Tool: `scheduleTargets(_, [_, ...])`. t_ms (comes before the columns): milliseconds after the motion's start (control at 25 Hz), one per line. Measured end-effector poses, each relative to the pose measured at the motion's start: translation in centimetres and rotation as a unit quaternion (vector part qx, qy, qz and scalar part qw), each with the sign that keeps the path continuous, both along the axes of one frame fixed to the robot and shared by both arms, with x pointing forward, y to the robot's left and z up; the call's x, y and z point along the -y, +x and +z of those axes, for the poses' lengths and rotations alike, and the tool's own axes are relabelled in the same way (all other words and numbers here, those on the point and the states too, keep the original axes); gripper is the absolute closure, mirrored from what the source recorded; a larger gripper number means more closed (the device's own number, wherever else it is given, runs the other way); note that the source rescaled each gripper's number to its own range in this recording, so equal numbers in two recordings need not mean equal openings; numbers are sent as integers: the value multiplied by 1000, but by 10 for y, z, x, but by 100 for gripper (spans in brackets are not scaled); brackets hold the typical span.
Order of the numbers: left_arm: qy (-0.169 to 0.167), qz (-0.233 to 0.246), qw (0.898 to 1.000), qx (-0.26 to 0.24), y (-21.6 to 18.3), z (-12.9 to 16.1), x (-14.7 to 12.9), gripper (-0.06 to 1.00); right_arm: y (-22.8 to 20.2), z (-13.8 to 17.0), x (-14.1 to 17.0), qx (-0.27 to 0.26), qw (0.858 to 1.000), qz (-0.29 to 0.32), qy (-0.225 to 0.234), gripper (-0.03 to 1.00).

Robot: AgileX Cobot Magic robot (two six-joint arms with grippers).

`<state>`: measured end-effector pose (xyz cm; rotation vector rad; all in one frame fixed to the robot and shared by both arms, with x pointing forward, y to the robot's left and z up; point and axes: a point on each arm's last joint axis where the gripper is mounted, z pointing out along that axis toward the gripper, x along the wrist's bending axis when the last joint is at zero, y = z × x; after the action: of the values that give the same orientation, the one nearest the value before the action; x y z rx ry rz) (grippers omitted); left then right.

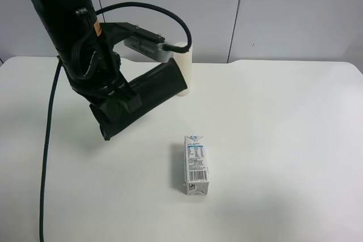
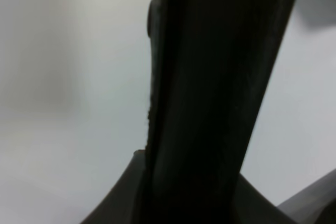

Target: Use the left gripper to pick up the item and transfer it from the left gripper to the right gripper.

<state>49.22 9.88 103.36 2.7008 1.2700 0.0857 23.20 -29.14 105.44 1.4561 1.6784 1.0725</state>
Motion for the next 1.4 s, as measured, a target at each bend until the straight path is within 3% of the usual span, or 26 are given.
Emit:
scheduleTargets(240, [-14,-79,997,21,-21,12,33,94,0,0,0,0,1000,0,0,-3])
scheduleTargets(480, [-28,-154,986,49,-32,29,53,94,0,0,0,0,1000,0,0,-3])
scheduleTargets(960, [-28,-209,976,47,-37,29,57,94,0,0,0,0,1000,0,0,-3])
scheduleTargets(1400, [-13,-297,953,60,-38,29,57,94,0,0,0,0,1000,0,0,-3])
